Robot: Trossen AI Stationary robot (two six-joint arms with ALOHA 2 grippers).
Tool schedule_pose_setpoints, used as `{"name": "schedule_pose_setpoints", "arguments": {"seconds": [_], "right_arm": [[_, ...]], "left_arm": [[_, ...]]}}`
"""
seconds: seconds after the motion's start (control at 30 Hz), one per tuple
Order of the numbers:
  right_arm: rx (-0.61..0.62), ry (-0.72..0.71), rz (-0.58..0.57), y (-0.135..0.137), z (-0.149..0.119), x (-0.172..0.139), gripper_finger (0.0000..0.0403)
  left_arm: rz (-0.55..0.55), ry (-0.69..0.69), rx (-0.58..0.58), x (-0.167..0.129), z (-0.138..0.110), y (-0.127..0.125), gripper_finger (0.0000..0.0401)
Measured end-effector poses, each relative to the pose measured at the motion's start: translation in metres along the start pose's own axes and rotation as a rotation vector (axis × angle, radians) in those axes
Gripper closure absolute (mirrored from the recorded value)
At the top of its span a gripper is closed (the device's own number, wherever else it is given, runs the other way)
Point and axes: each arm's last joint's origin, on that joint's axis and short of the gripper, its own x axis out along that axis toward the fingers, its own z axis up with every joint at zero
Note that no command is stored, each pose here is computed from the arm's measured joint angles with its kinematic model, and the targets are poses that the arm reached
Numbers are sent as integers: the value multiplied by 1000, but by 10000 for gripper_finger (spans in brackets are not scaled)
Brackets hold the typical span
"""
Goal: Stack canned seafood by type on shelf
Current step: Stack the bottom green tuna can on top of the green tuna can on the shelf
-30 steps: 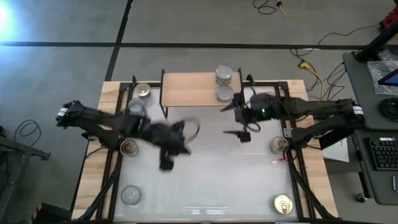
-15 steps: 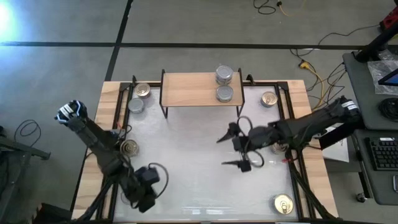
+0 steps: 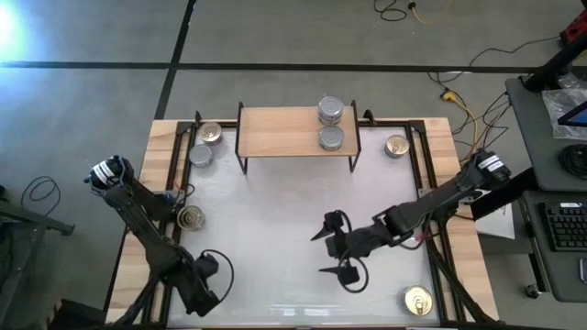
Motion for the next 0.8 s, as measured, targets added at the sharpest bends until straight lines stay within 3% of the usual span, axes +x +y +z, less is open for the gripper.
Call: {"name": "schedule_pose_setpoints", "arguments": {"seconds": [0.13, 0.5, 0.6, 0.8], "right_arm": [[-6, 25, 3, 4, -3, 10, 3], [-34, 14, 2, 4, 4, 13, 3], [-46, -1, 3, 3, 6, 8, 3], [-66, -4, -3, 1, 7, 8, 3]], "left_arm": [[83, 93, -59, 8, -1, 4, 401], [249, 215, -79, 45, 10, 15, 401], [236, 202, -45, 45, 18, 14, 401], [166, 42, 57, 35, 53, 6, 401]]}}
